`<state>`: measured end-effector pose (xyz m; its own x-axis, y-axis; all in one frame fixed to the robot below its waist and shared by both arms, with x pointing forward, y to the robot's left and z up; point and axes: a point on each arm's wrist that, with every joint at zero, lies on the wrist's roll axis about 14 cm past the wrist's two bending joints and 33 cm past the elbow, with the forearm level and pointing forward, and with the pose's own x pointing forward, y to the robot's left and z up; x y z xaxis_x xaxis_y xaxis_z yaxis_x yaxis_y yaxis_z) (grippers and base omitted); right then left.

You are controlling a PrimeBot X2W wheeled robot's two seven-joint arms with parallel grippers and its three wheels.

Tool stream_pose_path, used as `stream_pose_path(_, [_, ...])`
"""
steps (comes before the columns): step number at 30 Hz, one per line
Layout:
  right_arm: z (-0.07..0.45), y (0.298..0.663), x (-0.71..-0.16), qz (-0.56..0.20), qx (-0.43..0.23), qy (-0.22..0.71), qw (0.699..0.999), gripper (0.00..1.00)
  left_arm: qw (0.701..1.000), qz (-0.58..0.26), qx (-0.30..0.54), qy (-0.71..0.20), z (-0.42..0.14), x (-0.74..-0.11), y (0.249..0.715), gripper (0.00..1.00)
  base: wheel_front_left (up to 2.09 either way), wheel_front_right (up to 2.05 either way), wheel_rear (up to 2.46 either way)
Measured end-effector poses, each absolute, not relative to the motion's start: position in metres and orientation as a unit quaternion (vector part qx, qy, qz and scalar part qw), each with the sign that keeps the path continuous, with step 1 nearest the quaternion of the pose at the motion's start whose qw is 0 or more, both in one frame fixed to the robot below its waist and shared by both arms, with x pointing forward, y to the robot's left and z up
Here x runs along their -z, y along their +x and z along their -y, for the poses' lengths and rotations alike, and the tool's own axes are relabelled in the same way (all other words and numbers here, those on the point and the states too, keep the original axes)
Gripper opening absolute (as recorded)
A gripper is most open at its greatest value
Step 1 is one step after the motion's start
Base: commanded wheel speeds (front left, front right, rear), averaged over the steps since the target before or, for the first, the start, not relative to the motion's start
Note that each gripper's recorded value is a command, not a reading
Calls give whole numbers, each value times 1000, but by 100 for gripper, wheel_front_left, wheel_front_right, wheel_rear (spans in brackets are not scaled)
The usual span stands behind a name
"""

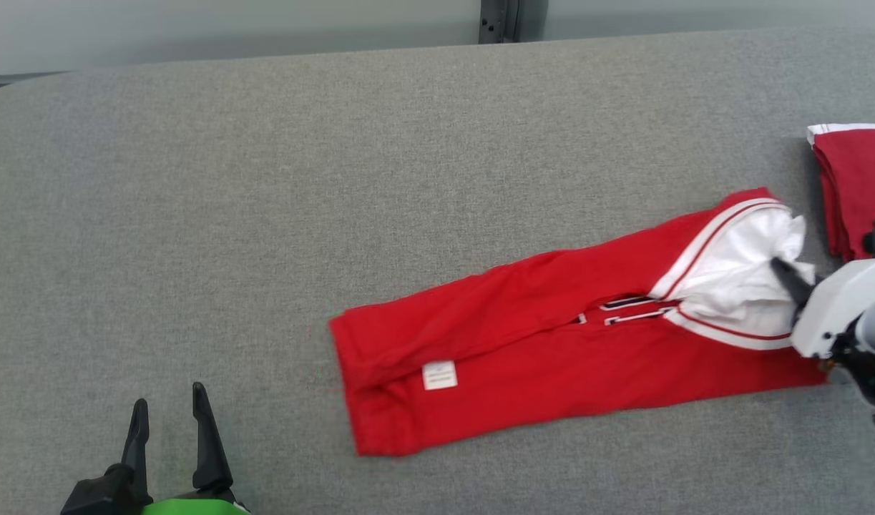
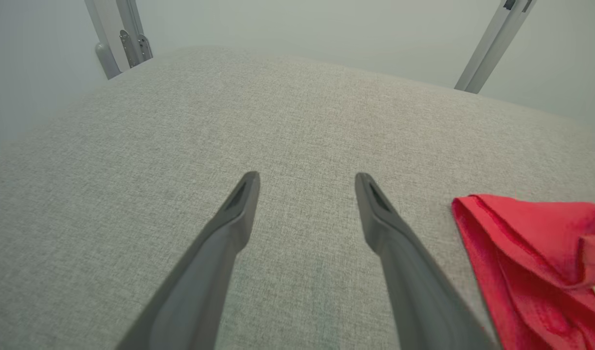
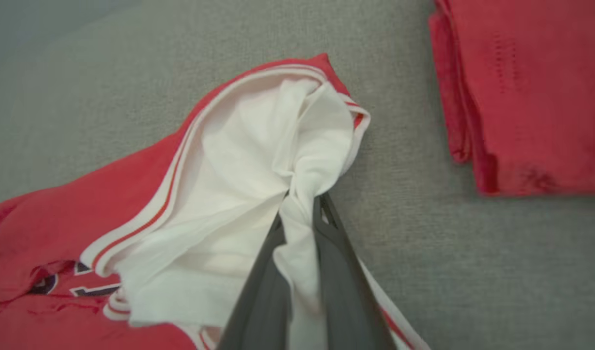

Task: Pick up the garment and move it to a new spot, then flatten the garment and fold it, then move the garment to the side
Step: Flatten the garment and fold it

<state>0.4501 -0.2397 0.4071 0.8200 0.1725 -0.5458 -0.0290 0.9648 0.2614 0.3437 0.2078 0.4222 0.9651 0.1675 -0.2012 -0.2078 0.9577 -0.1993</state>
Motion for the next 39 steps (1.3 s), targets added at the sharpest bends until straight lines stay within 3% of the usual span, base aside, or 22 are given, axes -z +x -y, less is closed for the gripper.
stream_pose_path(5, [297,455,-455,-242,-12,99,965,0,986,-84,-90,-116,-204,-428,338,100,0,0,0])
stream_pose_path(8, [300,456,-482,-210,-23,85,974,0,985,-82,-90,-120,-204,-430,332,100,0,0,0])
stream_pose_path(13, [237,445,-493,-199,-116,87,969,0,985,-80,-91,-125,-202,-432,324,100,0,0,0])
stream_pose_path(18, [141,429,-479,-214,-217,122,945,0,985,-87,-82,-127,-195,-429,325,100,0,0,0])
stream_pose_path(24, [49,413,-457,-239,-278,174,914,0,985,-93,-73,-129,-188,-425,329,100,0,0,0])
stream_pose_path(39, [-11,401,-439,-262,-302,211,892,0,983,-111,-84,-124,-192,-415,322,100,0,0,0])
